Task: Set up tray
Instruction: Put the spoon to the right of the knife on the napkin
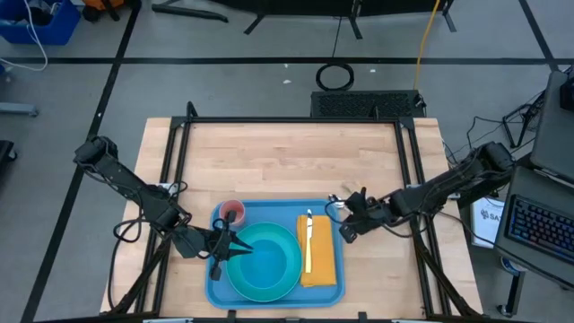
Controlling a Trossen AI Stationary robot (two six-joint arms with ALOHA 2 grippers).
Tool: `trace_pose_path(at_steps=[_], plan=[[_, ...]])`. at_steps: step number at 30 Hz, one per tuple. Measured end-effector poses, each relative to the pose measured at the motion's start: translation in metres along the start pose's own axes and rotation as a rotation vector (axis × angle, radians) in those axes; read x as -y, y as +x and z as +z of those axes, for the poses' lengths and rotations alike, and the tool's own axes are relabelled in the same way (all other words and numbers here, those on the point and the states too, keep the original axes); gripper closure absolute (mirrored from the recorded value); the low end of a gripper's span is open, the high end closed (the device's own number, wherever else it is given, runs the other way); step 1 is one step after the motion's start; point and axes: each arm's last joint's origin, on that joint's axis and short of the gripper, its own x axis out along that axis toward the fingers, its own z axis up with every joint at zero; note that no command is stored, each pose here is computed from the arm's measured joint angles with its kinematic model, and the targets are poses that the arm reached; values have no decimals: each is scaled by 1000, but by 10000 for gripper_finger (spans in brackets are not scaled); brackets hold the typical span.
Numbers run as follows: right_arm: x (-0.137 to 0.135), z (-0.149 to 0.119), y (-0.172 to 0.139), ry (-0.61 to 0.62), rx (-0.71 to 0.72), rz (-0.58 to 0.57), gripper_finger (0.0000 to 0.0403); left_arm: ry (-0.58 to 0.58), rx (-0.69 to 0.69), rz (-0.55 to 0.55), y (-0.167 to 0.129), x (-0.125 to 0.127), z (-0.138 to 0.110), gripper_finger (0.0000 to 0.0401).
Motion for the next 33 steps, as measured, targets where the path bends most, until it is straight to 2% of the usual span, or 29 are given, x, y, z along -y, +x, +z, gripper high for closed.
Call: trace_pose_path(at_steps=[4,7,14,18,24,33], plan=[[2,1,4,-56,-22,-24,396,1,0,0,0,0,0,359],[5,3,8,-90,-33,-49,381,1,1,0,0,0,0,359],[2,4,13,-214,-25,-34,300,2,-3,0,0,0,0,359],[5,4,12,-192,-37,-61,267,3,-5,0,0,0,-1,359],[14,0,11,-182,-82,-151,272,2,-6,0,0,0,-1,359],[20,-3,13,-194,-119,-215,276,3,-5,0,0,0,-1,359]])
